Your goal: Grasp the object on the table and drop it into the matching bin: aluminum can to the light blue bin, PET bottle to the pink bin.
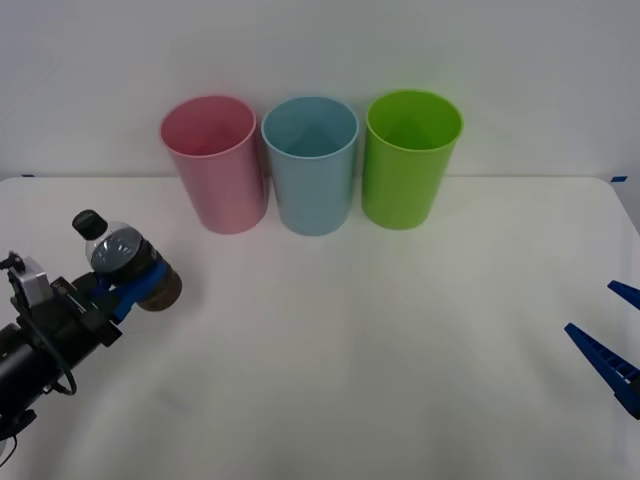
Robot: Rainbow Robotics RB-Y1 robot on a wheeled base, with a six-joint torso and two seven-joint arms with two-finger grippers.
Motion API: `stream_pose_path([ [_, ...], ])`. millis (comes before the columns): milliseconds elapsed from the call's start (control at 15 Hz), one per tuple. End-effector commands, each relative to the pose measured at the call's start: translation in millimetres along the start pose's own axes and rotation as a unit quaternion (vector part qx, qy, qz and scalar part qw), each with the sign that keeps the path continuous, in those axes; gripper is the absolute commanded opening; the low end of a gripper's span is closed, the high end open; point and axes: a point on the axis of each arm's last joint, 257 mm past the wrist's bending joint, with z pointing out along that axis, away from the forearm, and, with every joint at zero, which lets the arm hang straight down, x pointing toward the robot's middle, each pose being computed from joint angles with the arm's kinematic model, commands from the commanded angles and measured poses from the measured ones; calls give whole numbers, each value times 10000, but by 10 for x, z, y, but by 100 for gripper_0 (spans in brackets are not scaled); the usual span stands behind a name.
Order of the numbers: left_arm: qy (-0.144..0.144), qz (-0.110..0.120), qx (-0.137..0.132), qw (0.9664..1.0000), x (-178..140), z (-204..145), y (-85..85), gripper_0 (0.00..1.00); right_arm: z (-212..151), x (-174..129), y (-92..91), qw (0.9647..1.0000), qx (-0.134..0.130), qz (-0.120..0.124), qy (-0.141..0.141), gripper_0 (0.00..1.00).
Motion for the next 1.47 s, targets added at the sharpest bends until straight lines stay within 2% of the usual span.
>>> stream_pose_path([
  [67, -254, -194, 140, 9994, -378, 141, -77, 0, 0, 0, 0, 10000, 0, 0, 0, 100],
  [200, -415, -276, 275, 9984, -679, 278, -108, 0, 0, 0, 0, 10000, 0, 0, 0, 100],
  [400, -584, -298, 369, 9972, -1066, 498, -33, 0, 0, 0, 0, 10000, 0, 0, 0, 100],
  [600, -829, -175, 261, 9961, -1438, 731, 84, 0, 0, 0, 0, 10000, 0, 0, 0, 100],
  [933, -905, 87, -73, 9958, -1648, 1168, 189, 0, 0, 0, 0, 10000, 0, 0, 0, 100],
  [1333, -644, 362, -129, 9972, -1622, 1762, 342, 0, 0, 0, 0, 10000, 0, 0, 0, 100],
  [1467, -577, 463, -231, 9970, -1653, 1954, 451, 0, 0, 0, 0, 10000, 0, 0, 0, 100],
])
